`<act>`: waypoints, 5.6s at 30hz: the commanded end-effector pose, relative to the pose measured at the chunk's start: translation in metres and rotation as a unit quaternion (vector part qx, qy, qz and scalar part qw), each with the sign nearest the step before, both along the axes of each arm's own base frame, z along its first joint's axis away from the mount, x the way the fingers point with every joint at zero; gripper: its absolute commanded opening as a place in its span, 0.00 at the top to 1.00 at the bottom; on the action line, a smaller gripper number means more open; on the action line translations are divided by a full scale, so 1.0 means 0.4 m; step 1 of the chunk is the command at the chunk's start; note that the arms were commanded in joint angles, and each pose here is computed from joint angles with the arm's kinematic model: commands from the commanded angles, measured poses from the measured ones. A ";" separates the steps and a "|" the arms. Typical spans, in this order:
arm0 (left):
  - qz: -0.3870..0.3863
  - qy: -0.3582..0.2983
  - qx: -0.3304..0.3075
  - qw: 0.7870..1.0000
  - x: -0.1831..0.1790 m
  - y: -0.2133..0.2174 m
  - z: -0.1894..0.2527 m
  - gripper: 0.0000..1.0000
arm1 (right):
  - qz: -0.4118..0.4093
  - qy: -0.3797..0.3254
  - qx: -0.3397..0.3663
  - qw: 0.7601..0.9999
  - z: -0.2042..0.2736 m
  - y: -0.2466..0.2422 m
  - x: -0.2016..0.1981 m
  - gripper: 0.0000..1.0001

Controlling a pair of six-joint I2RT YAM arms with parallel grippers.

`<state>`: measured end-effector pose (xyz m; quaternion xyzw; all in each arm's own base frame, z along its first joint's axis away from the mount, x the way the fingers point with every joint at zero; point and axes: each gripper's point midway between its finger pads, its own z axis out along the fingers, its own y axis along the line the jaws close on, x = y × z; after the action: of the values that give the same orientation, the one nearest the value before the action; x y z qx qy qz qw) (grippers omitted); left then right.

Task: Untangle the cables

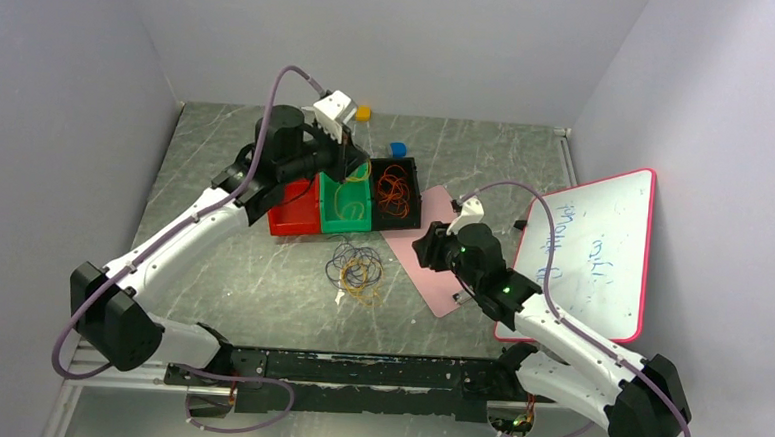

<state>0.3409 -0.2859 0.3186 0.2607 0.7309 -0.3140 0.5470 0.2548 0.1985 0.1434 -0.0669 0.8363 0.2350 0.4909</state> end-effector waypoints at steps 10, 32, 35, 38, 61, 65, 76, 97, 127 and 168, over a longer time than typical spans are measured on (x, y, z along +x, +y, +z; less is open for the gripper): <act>0.016 0.049 -0.021 0.998 -0.059 0.009 -0.036 0.93 | 0.001 0.003 0.007 1.000 -0.009 0.006 0.003 0.53; 0.105 0.127 0.034 0.986 0.113 0.055 -0.225 0.93 | 0.013 0.005 0.022 1.000 -0.003 0.017 -0.009 0.52; 0.139 0.148 0.039 0.978 0.172 0.084 -0.254 0.93 | 0.011 0.004 0.023 1.000 -0.001 0.013 -0.013 0.52; 0.166 0.162 0.042 0.972 0.224 0.104 -0.270 0.93 | 0.007 0.004 0.024 1.000 0.000 0.006 -0.017 0.52; 0.105 0.201 -0.005 0.974 0.323 -0.040 -0.253 0.93 | 0.010 0.008 0.036 0.999 -0.005 0.011 -0.025 0.52; 0.129 0.205 0.010 0.970 0.330 -0.020 -0.288 0.93 | 0.009 0.009 0.036 0.999 -0.003 0.010 -0.025 0.52; 0.230 0.209 0.089 0.946 0.273 0.131 -0.419 0.93 | 0.014 0.019 0.030 0.999 -0.025 0.017 -0.023 0.51; 0.230 0.258 0.154 0.926 0.302 0.129 -0.584 0.93 | 0.025 0.027 0.032 0.999 -0.030 0.031 -0.025 0.51; 0.205 0.184 0.100 0.956 0.252 0.133 -0.348 0.51 | 0.019 0.025 0.028 0.999 -0.026 0.023 -0.024 0.50; 0.141 0.300 0.153 0.931 -0.218 0.077 -0.709 0.41 | 0.070 0.178 0.044 0.981 -0.255 0.209 -0.093 0.57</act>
<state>0.2468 -0.2551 0.0400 0.1374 0.9316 -0.1893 0.2782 0.2109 0.2728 0.0372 -0.0849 0.9022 0.2907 0.3072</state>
